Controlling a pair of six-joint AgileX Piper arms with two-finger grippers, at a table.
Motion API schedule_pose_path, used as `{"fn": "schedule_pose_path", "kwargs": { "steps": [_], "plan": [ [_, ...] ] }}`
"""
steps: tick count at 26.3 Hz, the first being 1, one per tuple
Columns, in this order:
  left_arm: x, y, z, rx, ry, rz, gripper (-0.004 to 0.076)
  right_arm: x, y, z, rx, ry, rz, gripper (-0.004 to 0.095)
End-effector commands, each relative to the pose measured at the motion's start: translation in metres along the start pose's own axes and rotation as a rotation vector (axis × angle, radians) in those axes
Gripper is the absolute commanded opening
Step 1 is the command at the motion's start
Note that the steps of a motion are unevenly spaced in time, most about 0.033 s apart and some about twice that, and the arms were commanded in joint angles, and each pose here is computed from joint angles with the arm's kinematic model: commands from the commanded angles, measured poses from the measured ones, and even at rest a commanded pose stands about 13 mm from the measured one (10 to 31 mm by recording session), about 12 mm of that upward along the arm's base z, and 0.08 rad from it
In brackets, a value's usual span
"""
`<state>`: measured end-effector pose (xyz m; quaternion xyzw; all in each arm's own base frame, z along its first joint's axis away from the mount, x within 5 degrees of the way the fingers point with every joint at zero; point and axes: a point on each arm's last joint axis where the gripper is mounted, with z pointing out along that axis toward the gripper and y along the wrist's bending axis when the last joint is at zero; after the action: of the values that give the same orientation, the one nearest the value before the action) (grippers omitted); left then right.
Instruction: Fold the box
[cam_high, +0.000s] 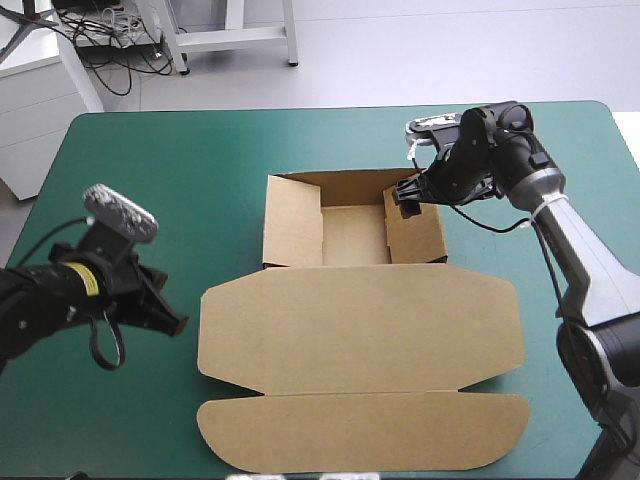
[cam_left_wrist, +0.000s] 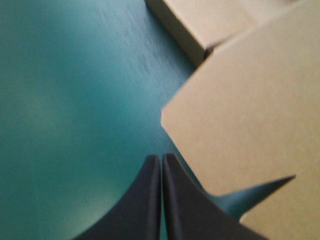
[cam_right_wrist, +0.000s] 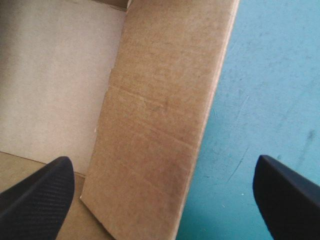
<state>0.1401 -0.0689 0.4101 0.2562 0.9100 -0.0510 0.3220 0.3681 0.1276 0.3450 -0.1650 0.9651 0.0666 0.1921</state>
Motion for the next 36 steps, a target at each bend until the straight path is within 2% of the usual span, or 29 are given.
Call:
{"fn": "schedule_pose_path", "kwargs": {
  "steps": [1,7,11,13,21,23,26,28,29,30,31,34,36],
  "plan": [
    [0.035,-0.004,0.026,0.007,0.01,-0.044,-0.001,-0.006,-0.001,-0.007,0.007,-0.055,-0.011,0.0876],
    [0.09,-0.01,0.067,0.012,0.123,-0.098,-0.001,-0.012,-0.003,0.019,0.008,-0.029,-0.001,0.0872],
    [0.109,-0.012,0.075,0.011,0.157,-0.117,-0.001,-0.015,-0.004,0.024,0.008,-0.043,0.002,0.0767],
    [0.113,-0.012,0.074,0.011,0.143,-0.119,-0.001,-0.015,-0.004,0.026,0.008,-0.045,0.005,0.0655],
    [0.113,-0.012,0.061,0.009,0.024,-0.125,-0.001,-0.016,-0.005,0.036,0.008,-0.025,0.007,0.0075],
    [0.113,-0.012,0.058,0.008,0.008,-0.125,-0.001,-0.016,-0.005,0.039,0.008,-0.019,0.007,-0.0017],
    [0.114,-0.012,0.056,0.008,-0.002,-0.126,-0.001,-0.017,-0.007,0.04,0.027,-0.029,-0.007,-0.002],
    [0.115,-0.012,0.056,0.006,-0.004,-0.125,-0.001,-0.018,-0.012,0.032,0.09,-0.053,-0.04,-0.002],
    [0.115,-0.011,0.056,0.0,-0.004,-0.121,-0.001,-0.019,-0.019,0.023,0.167,-0.072,-0.071,-0.002],
    [0.115,-0.011,0.056,-0.002,-0.004,-0.119,-0.001,-0.021,-0.025,0.016,0.21,-0.085,-0.079,-0.002],
    [0.115,-0.011,0.056,-0.005,-0.004,-0.117,-0.001,-0.023,-0.039,0.0,0.265,-0.123,-0.068,-0.002],
    [0.115,-0.011,0.056,-0.006,-0.004,-0.117,-0.001,-0.023,-0.067,-0.027,0.312,-0.182,-0.005,-0.002],
    [0.115,-0.011,0.056,-0.006,-0.004,-0.117,-0.001,-0.018,-0.1,-0.048,0.366,-0.23,0.053,-0.002]
  ]
}}
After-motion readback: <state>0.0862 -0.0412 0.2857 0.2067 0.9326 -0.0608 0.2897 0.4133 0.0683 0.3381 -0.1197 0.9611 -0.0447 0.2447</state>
